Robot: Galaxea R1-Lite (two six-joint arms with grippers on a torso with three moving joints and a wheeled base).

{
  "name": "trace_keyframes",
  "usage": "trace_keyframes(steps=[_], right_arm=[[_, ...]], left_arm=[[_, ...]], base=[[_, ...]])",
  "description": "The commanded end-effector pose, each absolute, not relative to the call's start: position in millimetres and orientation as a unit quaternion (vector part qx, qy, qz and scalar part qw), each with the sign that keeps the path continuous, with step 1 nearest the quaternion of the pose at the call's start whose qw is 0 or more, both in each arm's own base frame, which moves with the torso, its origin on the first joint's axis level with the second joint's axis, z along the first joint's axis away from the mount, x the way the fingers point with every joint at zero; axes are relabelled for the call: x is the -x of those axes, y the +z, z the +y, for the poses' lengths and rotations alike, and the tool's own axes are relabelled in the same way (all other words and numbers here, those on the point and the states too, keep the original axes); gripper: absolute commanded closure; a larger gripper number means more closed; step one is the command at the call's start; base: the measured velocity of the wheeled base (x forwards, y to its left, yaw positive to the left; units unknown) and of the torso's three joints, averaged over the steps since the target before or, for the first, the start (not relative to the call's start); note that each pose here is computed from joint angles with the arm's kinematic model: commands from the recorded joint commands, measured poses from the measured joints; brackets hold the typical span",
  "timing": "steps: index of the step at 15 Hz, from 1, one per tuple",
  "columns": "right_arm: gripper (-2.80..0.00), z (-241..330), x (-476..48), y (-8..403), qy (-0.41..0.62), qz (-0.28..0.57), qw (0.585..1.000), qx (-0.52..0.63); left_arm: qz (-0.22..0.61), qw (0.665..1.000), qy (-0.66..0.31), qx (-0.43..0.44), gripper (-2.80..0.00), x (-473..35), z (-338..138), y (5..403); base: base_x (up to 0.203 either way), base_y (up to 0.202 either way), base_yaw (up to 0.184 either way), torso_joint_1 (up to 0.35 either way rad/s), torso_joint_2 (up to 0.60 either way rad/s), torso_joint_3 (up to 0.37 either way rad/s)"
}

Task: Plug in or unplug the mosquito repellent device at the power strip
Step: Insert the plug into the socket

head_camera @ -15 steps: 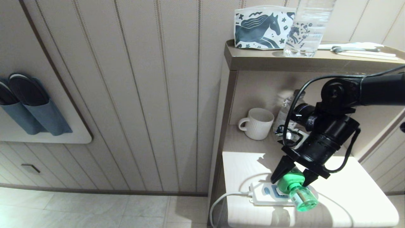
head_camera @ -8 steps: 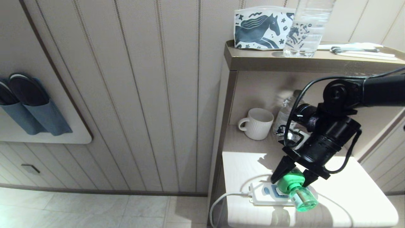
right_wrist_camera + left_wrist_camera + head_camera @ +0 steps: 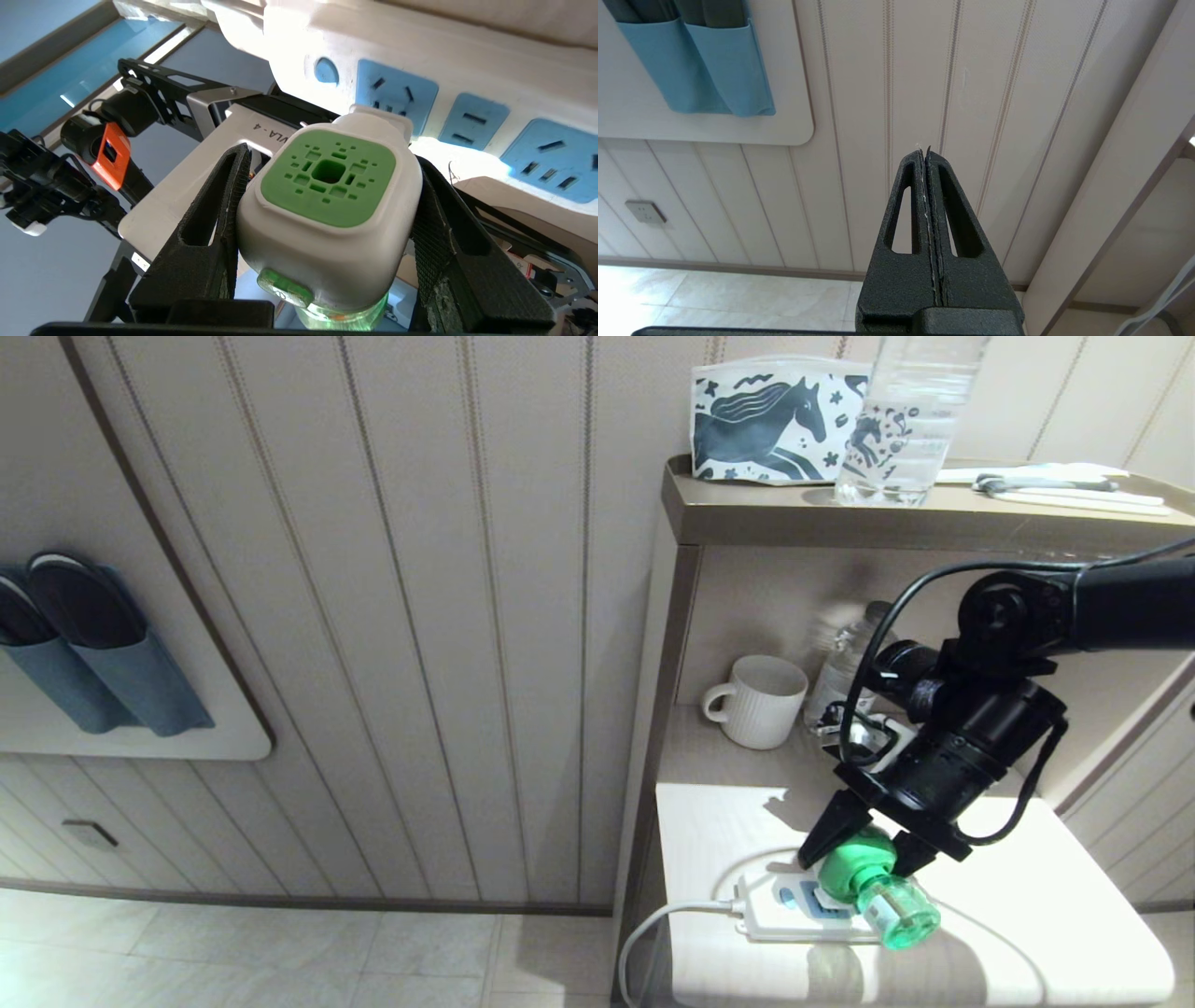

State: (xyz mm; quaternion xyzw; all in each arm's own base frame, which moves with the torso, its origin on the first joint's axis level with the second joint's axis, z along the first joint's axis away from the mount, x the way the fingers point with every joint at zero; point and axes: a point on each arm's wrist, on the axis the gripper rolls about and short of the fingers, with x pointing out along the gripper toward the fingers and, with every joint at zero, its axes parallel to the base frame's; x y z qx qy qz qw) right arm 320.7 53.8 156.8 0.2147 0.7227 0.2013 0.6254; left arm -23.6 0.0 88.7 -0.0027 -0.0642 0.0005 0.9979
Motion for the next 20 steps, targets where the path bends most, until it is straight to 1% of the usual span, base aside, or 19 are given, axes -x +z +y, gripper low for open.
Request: trace_keyframes(steps=[1, 7, 11, 13, 17, 20], right_arm=[[0.00, 56, -320, 156, 0.203, 0.726, 0.622, -0.212], [0.00, 61, -312, 171, 0.213, 0.713, 0.637, -0.201], [0.00, 61, -309, 173, 0.212, 0.713, 0.638, -0.199], [0.00, 64, -296, 185, 0.208, 0.707, 0.654, -0.173], [0.00, 65, -293, 182, 0.203, 0.712, 0.651, -0.167], [0.00, 62, -297, 169, 0.195, 0.714, 0.652, -0.165]], left_arm=[[-0.065, 0.998, 0.001, 0.003, 0.00, 24, 0, 89], [-0.065, 0.998, 0.001, 0.003, 0.00, 24, 0, 89], [-0.065, 0.998, 0.001, 0.003, 0.00, 24, 0, 89], [-0.065, 0.998, 0.001, 0.003, 0.00, 24, 0, 89], [-0.065, 0.998, 0.001, 0.003, 0.00, 24, 0, 89], [-0.065, 0.998, 0.001, 0.003, 0.00, 24, 0, 89]], base=[[0.000, 0.000, 0.000, 0.000, 0.00, 0.000], [0.000, 0.000, 0.000, 0.000, 0.00, 0.000], [0.000, 0.000, 0.000, 0.000, 0.00, 0.000], [0.000, 0.000, 0.000, 0.000, 0.00, 0.000], [0.000, 0.000, 0.000, 0.000, 0.00, 0.000], [0.000, 0.000, 0.000, 0.000, 0.00, 0.000]])
